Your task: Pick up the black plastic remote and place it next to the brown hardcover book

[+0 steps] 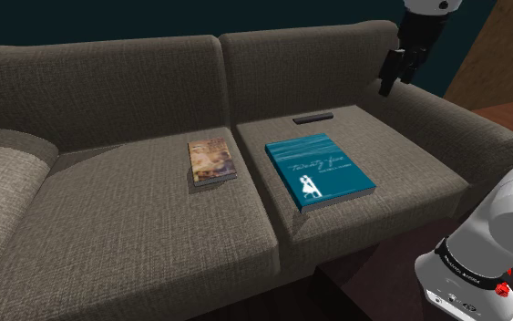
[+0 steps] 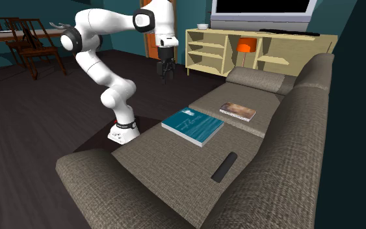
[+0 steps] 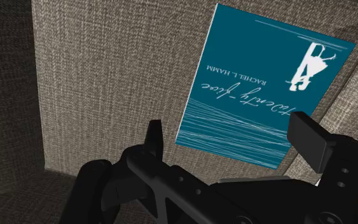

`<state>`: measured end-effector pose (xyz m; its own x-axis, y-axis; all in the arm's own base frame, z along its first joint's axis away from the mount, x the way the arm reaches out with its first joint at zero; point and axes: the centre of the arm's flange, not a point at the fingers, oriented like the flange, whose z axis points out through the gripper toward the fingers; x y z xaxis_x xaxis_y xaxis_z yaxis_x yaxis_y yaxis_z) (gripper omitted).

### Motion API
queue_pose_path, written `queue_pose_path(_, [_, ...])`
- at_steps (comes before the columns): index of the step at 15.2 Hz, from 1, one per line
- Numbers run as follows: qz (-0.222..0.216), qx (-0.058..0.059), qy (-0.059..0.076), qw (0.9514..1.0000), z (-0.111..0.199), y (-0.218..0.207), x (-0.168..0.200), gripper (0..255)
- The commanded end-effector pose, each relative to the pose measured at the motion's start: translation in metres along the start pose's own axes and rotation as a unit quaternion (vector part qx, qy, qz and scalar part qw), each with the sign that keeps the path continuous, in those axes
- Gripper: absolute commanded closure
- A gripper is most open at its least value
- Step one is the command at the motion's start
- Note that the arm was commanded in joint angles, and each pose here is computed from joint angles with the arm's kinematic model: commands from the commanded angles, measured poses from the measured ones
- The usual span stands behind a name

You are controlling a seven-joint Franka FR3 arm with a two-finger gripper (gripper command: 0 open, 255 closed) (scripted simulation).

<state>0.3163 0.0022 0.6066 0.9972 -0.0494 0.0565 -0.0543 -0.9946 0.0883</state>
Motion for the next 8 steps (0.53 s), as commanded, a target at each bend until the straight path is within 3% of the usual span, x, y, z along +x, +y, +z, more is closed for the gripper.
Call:
queue_pose_path(1, [0.0,0.0,0.0,1.0,0.0,0.0,0.0,0])
queue_pose_path(4, [-0.049,0.002,0.003,0.9988,0.024,0.025,0.019,0])
queue_pose_path(8, [-0.114,0.004,0.006,0.9934,0.056,0.055,0.047,0])
